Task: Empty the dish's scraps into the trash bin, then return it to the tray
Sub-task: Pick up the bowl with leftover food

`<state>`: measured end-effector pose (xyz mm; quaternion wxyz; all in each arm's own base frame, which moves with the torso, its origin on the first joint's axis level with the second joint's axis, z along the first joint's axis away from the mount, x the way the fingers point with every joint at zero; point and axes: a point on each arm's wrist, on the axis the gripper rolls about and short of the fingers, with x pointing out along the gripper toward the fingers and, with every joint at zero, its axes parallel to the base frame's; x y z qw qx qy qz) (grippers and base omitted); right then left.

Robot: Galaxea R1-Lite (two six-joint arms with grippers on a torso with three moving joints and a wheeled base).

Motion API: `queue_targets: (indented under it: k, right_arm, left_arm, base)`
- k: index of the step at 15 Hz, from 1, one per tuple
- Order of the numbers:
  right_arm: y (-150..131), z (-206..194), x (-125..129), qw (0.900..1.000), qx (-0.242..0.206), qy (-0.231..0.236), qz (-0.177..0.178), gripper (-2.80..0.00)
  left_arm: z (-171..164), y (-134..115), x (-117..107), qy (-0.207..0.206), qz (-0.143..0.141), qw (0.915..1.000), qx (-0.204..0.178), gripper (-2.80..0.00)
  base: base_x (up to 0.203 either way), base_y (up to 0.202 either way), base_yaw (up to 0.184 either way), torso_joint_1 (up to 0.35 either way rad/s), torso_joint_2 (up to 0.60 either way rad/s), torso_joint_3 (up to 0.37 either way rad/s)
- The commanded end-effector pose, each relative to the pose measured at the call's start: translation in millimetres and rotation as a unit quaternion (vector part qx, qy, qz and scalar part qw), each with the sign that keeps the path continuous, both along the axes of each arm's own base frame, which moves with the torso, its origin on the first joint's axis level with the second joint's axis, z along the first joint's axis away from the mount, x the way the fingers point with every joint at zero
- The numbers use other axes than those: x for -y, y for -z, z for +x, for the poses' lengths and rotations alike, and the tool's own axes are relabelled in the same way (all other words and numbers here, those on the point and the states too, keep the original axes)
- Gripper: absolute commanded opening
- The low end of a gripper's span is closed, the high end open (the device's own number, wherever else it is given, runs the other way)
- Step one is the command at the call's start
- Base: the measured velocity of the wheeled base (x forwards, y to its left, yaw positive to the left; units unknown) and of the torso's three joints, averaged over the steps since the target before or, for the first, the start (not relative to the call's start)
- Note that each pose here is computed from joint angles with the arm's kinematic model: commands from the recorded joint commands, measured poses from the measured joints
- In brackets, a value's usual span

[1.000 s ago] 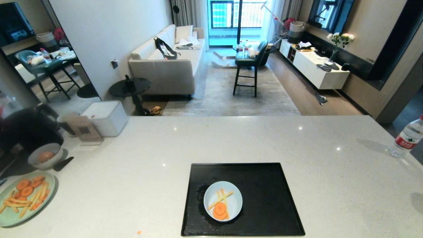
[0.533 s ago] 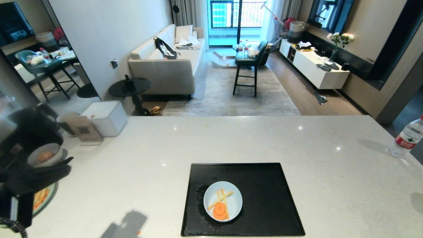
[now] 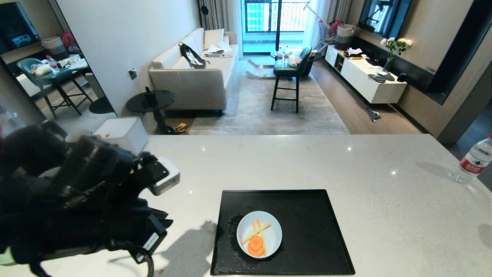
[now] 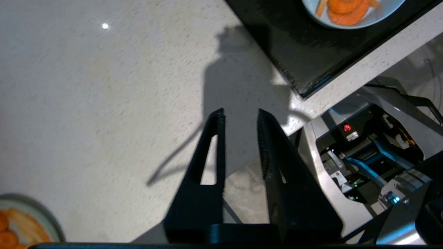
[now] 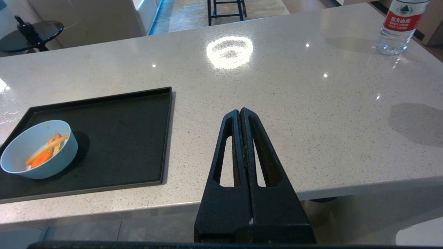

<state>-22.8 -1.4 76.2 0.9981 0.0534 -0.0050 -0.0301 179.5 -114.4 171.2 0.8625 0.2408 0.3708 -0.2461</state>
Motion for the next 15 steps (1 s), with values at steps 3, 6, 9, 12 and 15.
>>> queue_targets:
  k: [3, 6, 9, 12, 15]
  right_arm:
    - [0.0, 0.0, 0.0, 1.000, 0.000, 0.000, 0.000, -2.80]
    - [0.0, 0.0, 0.0, 1.000, 0.000, 0.000, 0.000, -2.80]
    - [0.0, 0.0, 0.0, 1.000, 0.000, 0.000, 0.000, -2.80]
    - [0.0, 0.0, 0.0, 1.000, 0.000, 0.000, 0.000, -2.80]
    - [0.0, 0.0, 0.0, 1.000, 0.000, 0.000, 0.000, -2.80]
  left_arm:
    - [36.0, 64.7, 56.3, 0.022, 0.014, 0.9984, -0.050, 0.00]
    - [63.7, 77.3, 84.1, 0.019, 0.007, 0.9986, -0.050, 0.00]
    - [81.7, 81.2, 99.1, 0.019, 0.002, 0.9989, -0.044, 0.00]
    - [89.9, 80.1, 104.9, 0.015, 0.019, 0.9975, -0.067, 0.00]
    - [100.8, 89.5, 105.7, -0.002, 0.041, 0.9966, -0.071, 0.00]
  base:
    - [0.000, 0.000, 0.000, 0.000, 0.00, 0.000]
    - [0.000, 0.000, 0.000, 0.000, 0.00, 0.000]
    - [0.000, 0.000, 0.000, 0.000, 0.00, 0.000]
    - [0.000, 0.000, 0.000, 0.000, 0.00, 0.000]
    - [0.000, 0.000, 0.000, 0.000, 0.00, 0.000]
